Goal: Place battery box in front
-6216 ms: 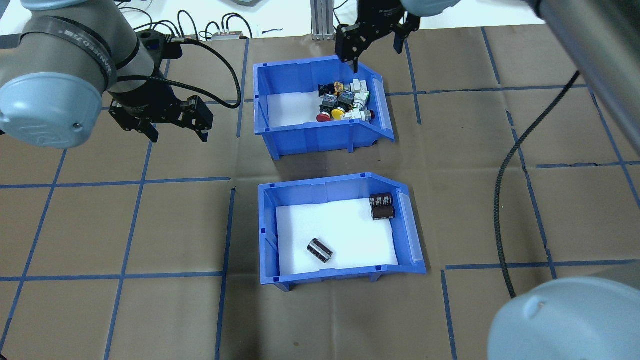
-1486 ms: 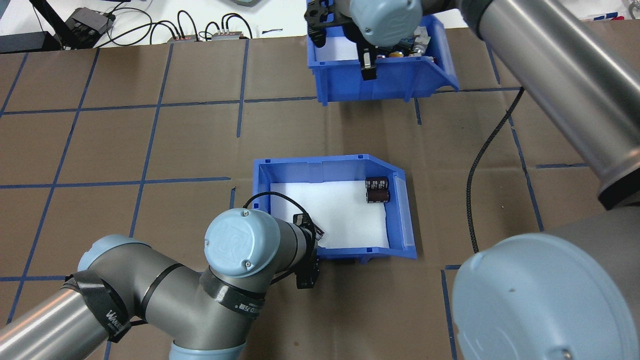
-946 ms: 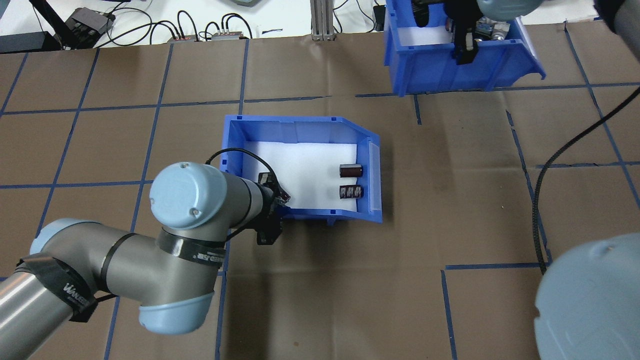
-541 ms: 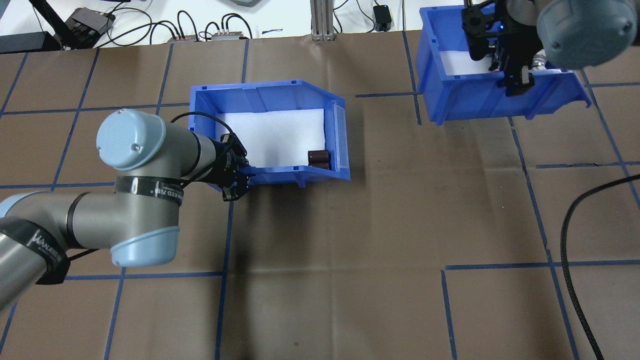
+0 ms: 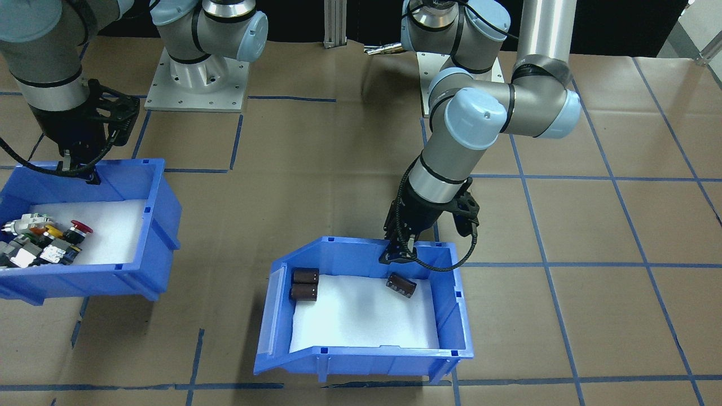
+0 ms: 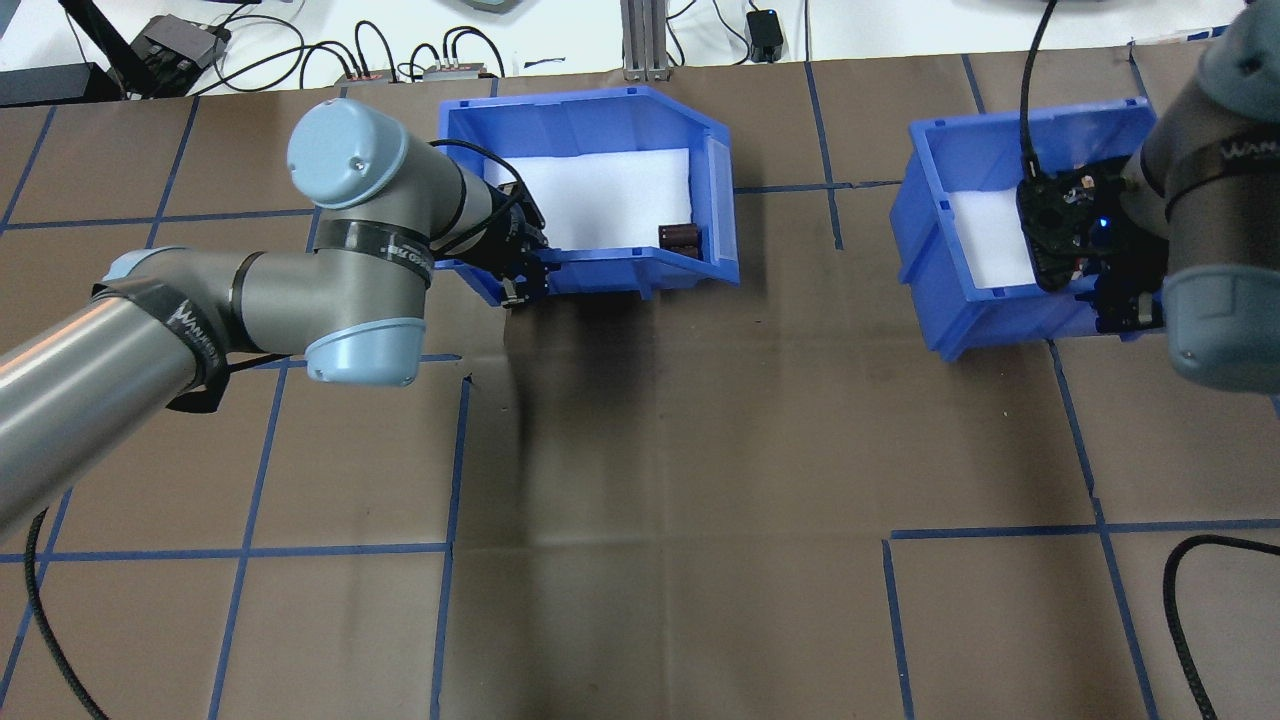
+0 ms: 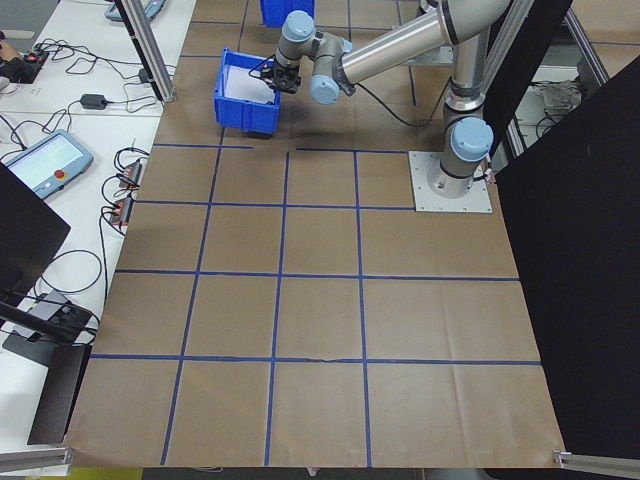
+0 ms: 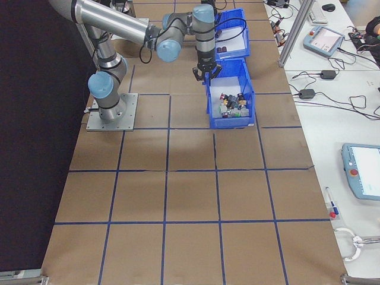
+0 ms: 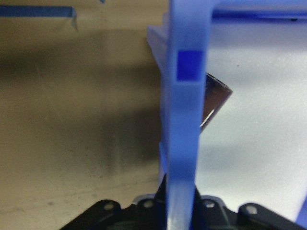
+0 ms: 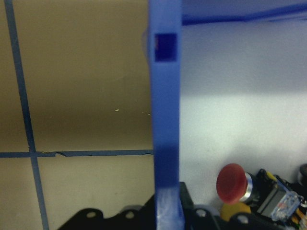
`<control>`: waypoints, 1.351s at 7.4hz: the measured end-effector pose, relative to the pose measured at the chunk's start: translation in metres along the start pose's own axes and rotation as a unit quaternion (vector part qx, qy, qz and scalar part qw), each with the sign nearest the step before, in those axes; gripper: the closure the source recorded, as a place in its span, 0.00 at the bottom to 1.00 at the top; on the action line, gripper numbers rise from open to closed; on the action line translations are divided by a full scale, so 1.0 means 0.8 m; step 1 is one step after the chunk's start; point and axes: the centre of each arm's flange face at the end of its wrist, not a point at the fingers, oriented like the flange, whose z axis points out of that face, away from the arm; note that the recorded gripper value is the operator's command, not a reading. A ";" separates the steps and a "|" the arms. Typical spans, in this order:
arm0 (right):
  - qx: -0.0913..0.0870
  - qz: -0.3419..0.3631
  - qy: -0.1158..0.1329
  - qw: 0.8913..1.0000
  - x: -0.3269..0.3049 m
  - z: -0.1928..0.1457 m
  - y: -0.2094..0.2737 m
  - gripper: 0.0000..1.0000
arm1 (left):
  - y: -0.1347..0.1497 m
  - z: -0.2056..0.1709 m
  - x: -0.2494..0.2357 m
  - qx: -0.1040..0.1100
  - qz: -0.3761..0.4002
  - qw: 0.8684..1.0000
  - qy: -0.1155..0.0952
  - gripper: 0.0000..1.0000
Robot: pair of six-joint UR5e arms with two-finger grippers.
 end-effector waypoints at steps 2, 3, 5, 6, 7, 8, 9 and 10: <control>0.002 -0.006 -0.005 1.000 -0.020 0.013 0.001 1.00 | 0.039 0.031 0.013 -0.007 -0.008 1.000 -0.007 1.00; 0.002 -0.014 -0.007 1.000 -0.022 0.014 0.001 1.00 | 0.050 0.039 0.018 -0.009 -0.008 1.000 -0.008 0.85; 0.001 -0.021 -0.008 1.000 -0.023 0.015 0.002 1.00 | 0.056 0.045 0.023 -0.003 -0.007 1.000 -0.009 0.01; 0.001 -0.022 -0.010 1.000 -0.023 0.016 0.002 1.00 | 0.052 0.044 0.026 0.014 -0.006 1.000 -0.005 0.01; 0.001 -0.022 -0.013 1.000 -0.025 0.016 0.002 1.00 | 0.048 0.043 0.029 0.034 -0.006 0.999 -0.001 0.01; 0.001 -0.022 -0.015 1.000 -0.029 0.017 0.000 1.00 | 0.047 0.039 0.030 0.044 -0.007 0.999 -0.001 0.01; 0.001 -0.022 -0.016 1.000 -0.043 0.015 -0.005 1.00 | 0.048 0.029 0.032 0.049 -0.006 0.999 -0.005 0.01; -0.001 -0.020 -0.013 1.000 -0.071 0.013 -0.016 1.00 | 0.051 0.011 0.037 0.052 0.003 0.999 -0.010 0.01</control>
